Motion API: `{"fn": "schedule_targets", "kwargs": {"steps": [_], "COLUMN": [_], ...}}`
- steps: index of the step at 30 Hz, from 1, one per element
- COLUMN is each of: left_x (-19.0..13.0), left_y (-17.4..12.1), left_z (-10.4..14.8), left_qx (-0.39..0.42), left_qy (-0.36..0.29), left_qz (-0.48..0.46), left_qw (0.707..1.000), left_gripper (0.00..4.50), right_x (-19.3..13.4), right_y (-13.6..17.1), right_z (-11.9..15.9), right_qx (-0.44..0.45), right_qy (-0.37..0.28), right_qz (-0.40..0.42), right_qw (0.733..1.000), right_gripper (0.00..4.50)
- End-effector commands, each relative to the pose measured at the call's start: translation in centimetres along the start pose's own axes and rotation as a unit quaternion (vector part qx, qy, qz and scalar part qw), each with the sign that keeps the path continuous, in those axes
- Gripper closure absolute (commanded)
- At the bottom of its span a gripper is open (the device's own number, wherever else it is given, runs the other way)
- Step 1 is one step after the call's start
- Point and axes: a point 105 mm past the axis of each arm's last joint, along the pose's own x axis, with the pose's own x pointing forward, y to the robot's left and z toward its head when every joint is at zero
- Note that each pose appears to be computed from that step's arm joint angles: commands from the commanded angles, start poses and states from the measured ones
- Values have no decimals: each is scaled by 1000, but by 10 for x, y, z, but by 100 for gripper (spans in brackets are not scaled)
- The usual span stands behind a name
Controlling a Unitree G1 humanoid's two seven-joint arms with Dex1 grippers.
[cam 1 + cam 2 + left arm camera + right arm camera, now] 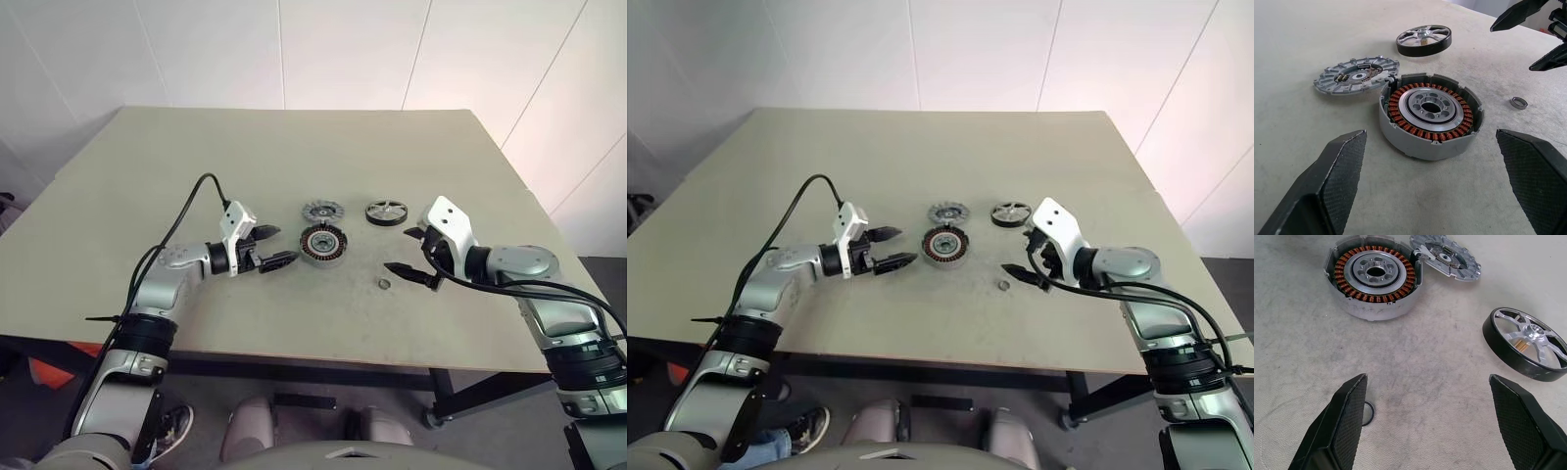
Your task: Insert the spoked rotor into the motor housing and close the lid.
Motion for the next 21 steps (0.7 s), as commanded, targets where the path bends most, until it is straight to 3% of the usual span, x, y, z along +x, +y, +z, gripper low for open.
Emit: {"fn": "schedule_targets", "kwargs": {"steps": [1,21], "left_x": [-2,-2], "left_y": [0,0], "left_z": [15,14], "left_qx": [27,31], "left_qy": [-17,-14], "left_qz": [-2,2], "left_qw": [999,999], "left_gripper": [0,0], "right_x": [-4,17], "right_y": [-3,34], "right_z": [10,-23], "right_qx": [-23,12], "right_qy": [-11,23], "right_qz": [-7,32], "right_qw": [1000,999], "right_gripper": [3,3]}}
